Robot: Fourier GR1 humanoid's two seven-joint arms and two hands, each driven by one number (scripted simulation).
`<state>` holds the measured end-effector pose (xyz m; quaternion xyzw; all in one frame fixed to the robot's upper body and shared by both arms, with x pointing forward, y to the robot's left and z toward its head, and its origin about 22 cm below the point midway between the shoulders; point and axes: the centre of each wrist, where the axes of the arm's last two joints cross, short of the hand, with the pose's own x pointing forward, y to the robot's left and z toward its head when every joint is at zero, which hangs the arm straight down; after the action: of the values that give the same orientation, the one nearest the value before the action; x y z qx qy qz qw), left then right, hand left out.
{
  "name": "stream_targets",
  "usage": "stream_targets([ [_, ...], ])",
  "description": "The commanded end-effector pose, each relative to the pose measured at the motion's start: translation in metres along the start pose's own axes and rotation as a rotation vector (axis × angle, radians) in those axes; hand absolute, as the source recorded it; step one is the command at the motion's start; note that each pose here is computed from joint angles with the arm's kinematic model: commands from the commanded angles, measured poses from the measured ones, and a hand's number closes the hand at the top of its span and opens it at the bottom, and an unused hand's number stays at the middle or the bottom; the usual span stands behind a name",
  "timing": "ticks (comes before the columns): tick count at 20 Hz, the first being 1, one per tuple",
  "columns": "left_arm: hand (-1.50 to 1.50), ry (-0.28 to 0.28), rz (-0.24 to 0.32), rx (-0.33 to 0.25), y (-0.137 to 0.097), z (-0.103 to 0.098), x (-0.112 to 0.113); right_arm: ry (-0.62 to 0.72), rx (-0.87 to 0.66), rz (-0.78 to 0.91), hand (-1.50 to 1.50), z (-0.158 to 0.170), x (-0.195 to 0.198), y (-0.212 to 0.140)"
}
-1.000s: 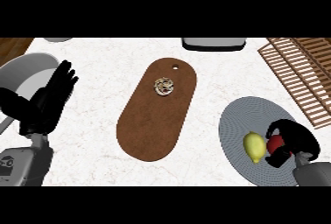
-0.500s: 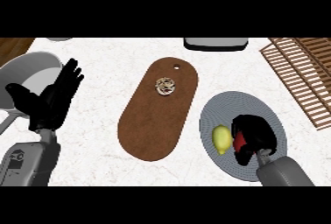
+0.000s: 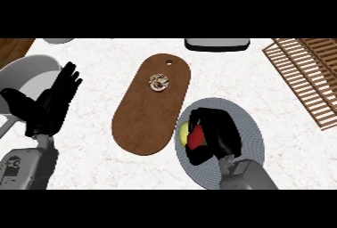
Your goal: Pick the tomato from the placemat and place it in the tiered shelf
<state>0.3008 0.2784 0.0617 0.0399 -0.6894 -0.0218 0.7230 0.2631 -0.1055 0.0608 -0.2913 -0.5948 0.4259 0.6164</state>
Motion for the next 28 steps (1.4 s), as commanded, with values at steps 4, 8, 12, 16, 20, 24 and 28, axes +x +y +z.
stream_targets([
  [4, 0.0, -0.011, 0.004, 0.018, -0.001, -0.002, 0.007, -0.093, -0.319, -0.203, 1.5, 0.031, 0.032, -0.078],
  [8, 0.0, 0.003, -0.005, -0.001, 0.005, 0.005, 0.016, -0.033, -0.441, -0.243, 1.5, 0.044, 0.049, -0.121],
  [12, 0.0, 0.002, -0.002, 0.0, 0.01, -0.002, 0.003, 0.003, -0.479, -0.252, 1.5, 0.058, 0.041, -0.167],
  [16, 0.0, -0.009, 0.006, 0.007, -0.003, 0.001, 0.013, 0.095, -0.584, -0.157, 1.5, 0.046, 0.029, -0.199],
  [20, 0.0, -0.015, 0.003, 0.01, 0.007, 0.014, 0.01, 0.159, -0.606, -0.169, 1.5, 0.037, -0.001, -0.232],
  [24, 0.0, 0.002, 0.001, 0.01, -0.007, -0.001, 0.011, 0.233, -0.654, -0.127, 1.5, 0.04, -0.034, -0.26],
  [28, 0.0, -0.007, -0.01, 0.027, -0.001, 0.002, -0.004, 0.268, -0.641, -0.183, 1.5, 0.041, -0.069, -0.282],
])
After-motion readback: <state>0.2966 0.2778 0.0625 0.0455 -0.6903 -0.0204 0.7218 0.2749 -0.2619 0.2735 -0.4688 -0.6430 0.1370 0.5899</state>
